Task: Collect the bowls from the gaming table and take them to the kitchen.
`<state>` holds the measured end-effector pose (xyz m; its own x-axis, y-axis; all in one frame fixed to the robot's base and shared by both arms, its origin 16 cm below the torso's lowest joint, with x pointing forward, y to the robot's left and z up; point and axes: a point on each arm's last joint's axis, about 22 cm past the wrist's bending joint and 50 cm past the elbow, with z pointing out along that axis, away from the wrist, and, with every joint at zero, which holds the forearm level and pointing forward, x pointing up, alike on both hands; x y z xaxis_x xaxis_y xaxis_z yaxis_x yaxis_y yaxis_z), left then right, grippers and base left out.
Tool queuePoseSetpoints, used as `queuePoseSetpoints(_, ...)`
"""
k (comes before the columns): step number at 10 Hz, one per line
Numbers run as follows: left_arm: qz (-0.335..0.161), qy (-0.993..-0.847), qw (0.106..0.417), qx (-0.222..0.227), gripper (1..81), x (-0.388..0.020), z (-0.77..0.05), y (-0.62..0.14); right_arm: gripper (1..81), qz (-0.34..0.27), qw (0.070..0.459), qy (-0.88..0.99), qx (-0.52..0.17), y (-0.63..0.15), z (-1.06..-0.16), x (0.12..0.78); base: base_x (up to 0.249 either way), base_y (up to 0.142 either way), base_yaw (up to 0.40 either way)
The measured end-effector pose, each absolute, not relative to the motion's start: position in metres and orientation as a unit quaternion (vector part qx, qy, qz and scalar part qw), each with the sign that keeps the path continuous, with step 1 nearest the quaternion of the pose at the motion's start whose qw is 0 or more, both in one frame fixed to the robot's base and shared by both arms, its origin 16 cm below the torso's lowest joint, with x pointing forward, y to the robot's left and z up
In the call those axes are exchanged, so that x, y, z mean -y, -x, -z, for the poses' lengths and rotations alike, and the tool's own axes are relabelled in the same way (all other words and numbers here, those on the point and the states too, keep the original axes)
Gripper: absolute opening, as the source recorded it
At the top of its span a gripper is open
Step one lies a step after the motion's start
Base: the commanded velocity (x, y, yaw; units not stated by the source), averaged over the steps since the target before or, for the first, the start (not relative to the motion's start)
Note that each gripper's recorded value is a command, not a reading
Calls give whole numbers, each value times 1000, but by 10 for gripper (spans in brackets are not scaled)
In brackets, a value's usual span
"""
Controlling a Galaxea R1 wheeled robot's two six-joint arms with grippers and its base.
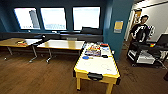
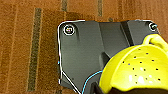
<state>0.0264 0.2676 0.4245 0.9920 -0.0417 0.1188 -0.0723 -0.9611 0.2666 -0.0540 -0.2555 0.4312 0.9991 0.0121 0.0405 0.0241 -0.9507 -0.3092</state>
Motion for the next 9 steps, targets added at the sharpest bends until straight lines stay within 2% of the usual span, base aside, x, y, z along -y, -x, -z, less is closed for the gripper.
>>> queuePoseSetpoints(4,-55,-989,138,28,10,-266,-424,-25,10,19,157,987,9,54,-431,254,0,0,-25)
queuePoseSetpoints(9,-51,-989,138,27,10,-265,-424,-19,10,20,155,988,9,52,-431,257,0,0,-331)
